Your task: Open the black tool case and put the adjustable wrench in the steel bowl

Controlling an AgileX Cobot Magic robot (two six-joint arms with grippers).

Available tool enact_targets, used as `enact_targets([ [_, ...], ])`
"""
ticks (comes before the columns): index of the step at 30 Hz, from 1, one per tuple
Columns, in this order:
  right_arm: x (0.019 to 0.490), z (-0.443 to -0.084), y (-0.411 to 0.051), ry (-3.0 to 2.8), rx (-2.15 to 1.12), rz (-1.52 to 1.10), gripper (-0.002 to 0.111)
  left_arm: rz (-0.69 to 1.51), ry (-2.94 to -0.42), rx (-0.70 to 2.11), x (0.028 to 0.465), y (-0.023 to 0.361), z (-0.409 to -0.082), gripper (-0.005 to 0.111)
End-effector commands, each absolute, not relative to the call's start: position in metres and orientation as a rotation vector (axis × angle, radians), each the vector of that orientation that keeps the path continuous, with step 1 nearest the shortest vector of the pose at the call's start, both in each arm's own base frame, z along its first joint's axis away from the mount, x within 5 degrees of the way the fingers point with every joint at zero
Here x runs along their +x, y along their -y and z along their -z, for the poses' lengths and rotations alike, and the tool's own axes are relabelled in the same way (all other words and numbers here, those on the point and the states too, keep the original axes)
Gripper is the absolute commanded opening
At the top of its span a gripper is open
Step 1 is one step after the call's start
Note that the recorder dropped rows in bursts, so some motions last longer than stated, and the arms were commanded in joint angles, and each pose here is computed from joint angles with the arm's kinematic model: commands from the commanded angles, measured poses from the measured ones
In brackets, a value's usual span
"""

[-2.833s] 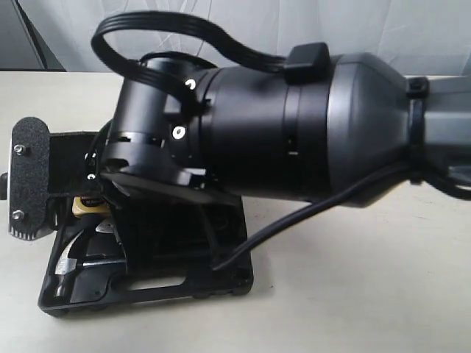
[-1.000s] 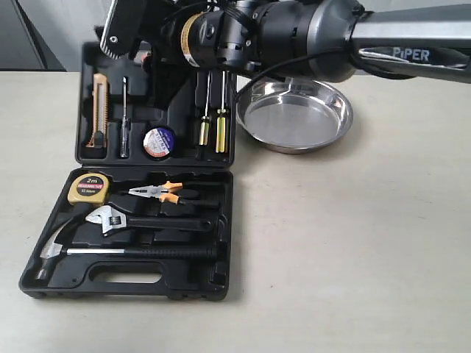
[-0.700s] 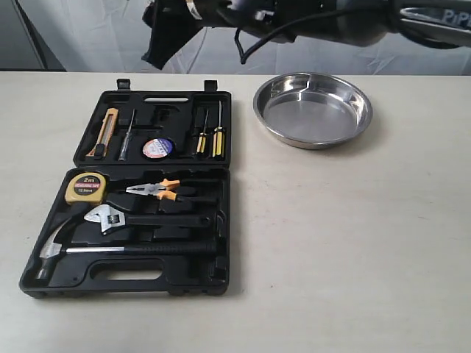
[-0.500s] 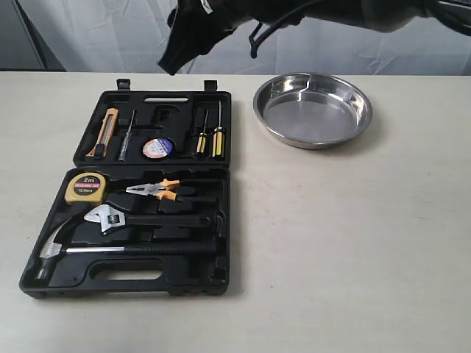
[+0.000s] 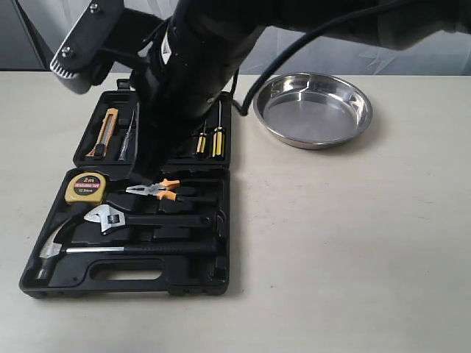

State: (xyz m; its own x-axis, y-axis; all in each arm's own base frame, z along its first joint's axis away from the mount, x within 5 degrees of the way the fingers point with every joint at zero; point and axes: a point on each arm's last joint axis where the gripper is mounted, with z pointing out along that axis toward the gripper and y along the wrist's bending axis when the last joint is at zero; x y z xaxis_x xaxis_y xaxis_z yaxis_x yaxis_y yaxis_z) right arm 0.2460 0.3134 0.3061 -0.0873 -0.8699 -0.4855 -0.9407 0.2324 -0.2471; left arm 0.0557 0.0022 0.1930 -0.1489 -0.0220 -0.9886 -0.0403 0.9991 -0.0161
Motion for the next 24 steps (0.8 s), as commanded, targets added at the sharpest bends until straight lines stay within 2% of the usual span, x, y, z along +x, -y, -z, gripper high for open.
enact_targets([
  [1, 0.242, -0.295, -0.321, -1.927, -1.768, -0.227, 0.010, -0.020, -1.721, -0.047, 0.055, -0.002, -0.192, 0.000],
  [7, 0.247, -0.270, -0.329, -1.942, -1.840, -0.209, 0.048, -0.020, -1.721, -0.047, 0.055, -0.002, -0.192, 0.000],
  [9, 0.249, -0.262, -0.331, -1.947, -1.861, -0.204, 0.054, -0.020, -1.721, -0.047, 0.055, -0.002, -0.192, 0.000],
  [24, 0.259, -0.206, -0.363, -1.782, -1.982, -0.154, 0.054, -0.019, -1.721, -0.048, 0.055, -0.002, -0.192, 0.000],
])
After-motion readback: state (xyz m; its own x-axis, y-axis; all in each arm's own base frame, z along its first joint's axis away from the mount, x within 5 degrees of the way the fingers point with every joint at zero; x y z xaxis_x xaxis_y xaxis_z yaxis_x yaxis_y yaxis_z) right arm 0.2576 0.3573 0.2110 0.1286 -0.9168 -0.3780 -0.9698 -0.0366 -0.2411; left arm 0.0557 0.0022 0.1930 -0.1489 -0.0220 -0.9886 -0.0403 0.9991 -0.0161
